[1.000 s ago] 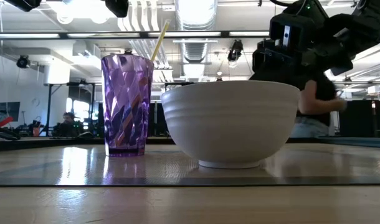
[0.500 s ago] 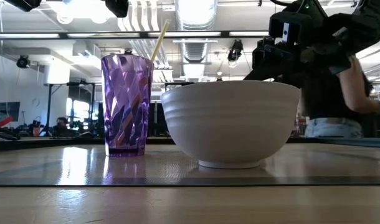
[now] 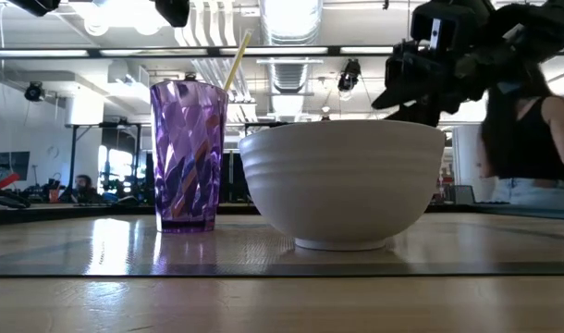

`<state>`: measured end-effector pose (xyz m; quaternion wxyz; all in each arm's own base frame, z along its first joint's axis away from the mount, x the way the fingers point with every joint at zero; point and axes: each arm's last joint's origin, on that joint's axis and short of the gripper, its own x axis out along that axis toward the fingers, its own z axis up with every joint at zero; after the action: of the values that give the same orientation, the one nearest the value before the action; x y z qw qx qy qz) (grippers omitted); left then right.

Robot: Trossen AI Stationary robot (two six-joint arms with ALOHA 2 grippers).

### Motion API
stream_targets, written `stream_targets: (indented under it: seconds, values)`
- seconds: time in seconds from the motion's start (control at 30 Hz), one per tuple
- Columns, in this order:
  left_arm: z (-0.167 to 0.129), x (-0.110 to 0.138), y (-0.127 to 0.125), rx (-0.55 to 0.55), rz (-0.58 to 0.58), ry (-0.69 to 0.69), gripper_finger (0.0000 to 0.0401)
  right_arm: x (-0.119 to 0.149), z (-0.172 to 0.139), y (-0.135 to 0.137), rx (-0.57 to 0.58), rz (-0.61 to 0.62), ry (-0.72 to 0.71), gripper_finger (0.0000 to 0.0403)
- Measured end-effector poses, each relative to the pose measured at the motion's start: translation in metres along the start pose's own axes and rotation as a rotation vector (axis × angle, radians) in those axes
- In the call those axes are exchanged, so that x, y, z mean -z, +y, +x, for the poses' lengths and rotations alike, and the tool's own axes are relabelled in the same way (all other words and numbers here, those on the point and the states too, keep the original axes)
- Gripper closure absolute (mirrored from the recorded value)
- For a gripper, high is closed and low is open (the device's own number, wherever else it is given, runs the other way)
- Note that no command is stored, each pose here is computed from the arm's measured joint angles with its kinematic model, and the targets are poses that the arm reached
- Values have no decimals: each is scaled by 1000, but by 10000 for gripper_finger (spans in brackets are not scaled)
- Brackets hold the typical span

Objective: Pick & Place Utensil
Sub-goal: Return to Home Position

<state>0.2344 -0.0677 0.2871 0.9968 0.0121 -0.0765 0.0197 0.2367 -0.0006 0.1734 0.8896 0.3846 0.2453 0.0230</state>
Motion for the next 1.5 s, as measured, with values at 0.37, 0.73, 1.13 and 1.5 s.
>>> stream_targets:
  seconds: [0.37,0.73,1.13,1.5]
  values:
    - [-8,-2,25,-85,-82,142,233,-15,-24,0,26,-28,-74,271]
    - [-30,-35,46,-50,-82,195,234,-39,-56,7,0,-66,-240,266]
    - [-88,-50,62,-63,-56,278,313,-57,-86,37,-88,-220,-371,272]
    - [-118,-29,62,77,-55,342,394,-79,-110,68,-12,-392,-329,273]
